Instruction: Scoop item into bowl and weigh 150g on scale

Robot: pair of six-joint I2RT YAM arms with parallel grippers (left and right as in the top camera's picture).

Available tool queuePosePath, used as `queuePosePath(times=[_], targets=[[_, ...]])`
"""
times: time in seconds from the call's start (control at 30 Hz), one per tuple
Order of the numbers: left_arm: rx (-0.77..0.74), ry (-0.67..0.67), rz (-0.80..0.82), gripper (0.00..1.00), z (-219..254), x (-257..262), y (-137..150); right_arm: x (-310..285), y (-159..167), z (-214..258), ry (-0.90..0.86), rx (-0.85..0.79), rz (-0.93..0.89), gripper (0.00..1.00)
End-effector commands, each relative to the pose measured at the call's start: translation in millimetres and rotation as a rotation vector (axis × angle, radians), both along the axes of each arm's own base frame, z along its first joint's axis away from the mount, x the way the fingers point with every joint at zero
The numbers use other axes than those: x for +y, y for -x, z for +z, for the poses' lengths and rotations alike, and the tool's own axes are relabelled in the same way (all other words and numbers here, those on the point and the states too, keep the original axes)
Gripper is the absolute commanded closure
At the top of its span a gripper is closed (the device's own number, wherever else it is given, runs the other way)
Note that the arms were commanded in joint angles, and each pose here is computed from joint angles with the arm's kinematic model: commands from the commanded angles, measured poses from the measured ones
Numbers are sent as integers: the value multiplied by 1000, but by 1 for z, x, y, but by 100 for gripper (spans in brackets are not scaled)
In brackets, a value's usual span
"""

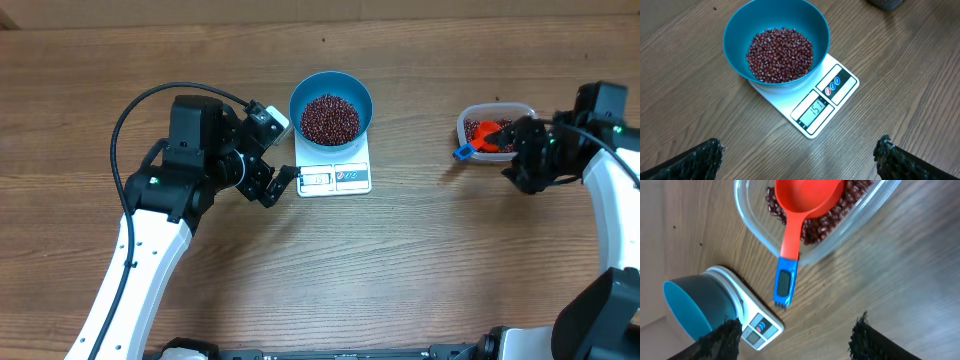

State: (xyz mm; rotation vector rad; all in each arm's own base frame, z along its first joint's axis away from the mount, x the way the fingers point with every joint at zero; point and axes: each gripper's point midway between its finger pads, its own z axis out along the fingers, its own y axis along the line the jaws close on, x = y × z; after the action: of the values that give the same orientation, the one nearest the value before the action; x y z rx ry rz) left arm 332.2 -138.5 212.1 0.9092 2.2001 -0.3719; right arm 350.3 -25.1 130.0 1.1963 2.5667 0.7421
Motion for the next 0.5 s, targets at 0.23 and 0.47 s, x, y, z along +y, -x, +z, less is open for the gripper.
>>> queuePosePath(times=[0.23, 0.47], targets=[[2, 6, 13, 0, 1, 3, -2, 26, -4, -34, -82, -86, 69, 29], [2, 6, 13, 1, 1, 3, -2, 33, -19, -38, -78, -164, 67, 29]])
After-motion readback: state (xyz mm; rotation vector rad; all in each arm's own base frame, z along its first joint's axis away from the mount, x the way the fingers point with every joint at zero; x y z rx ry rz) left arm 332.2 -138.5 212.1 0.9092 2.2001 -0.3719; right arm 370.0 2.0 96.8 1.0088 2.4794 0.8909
